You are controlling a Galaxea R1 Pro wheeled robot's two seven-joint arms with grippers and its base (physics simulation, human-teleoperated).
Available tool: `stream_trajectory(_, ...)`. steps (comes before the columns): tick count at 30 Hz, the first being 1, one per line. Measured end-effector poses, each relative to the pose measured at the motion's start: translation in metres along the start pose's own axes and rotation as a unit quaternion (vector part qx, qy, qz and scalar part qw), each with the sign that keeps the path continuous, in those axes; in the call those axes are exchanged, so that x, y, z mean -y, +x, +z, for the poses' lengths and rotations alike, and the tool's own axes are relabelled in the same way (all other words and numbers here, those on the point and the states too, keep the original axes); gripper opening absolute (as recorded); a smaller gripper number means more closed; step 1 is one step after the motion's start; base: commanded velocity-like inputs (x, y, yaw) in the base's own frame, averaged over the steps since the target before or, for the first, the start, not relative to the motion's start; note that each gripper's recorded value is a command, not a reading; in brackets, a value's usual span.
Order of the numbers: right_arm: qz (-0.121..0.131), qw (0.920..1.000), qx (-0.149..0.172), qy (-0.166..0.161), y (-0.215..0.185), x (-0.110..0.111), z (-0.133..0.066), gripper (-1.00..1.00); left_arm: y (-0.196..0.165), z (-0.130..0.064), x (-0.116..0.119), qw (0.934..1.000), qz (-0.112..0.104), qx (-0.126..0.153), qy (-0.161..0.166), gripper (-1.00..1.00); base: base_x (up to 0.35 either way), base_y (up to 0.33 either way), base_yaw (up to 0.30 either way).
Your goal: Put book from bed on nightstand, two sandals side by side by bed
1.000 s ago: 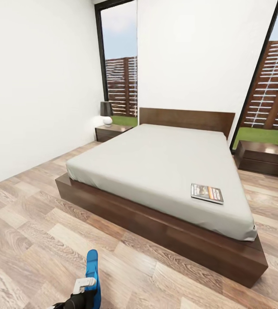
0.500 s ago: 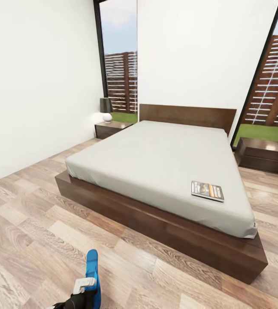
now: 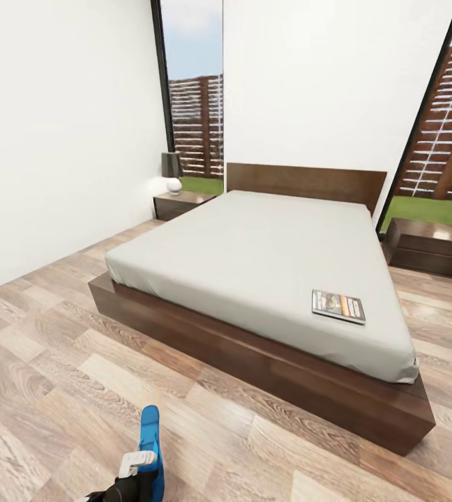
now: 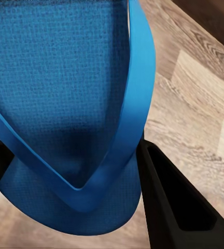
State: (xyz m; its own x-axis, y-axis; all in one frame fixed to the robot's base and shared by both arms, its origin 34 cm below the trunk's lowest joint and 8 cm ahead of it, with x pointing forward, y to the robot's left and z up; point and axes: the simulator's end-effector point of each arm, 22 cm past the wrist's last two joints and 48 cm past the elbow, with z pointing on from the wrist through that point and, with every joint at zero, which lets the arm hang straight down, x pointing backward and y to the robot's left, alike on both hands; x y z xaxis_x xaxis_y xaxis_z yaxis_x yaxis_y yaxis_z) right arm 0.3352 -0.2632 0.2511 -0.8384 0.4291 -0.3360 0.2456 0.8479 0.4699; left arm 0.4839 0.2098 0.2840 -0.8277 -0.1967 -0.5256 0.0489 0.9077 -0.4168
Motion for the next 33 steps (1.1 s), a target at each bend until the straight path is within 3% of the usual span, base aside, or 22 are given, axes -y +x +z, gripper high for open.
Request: stream_trajectory(33,0.002,1.0,-0.007,0.004,0.007,0.005,-0.001,1.0,0.012,0.001,-0.004,0.9999,-0.006,-0.01,-0.003,-1.0,0.0,0.0,0.001)
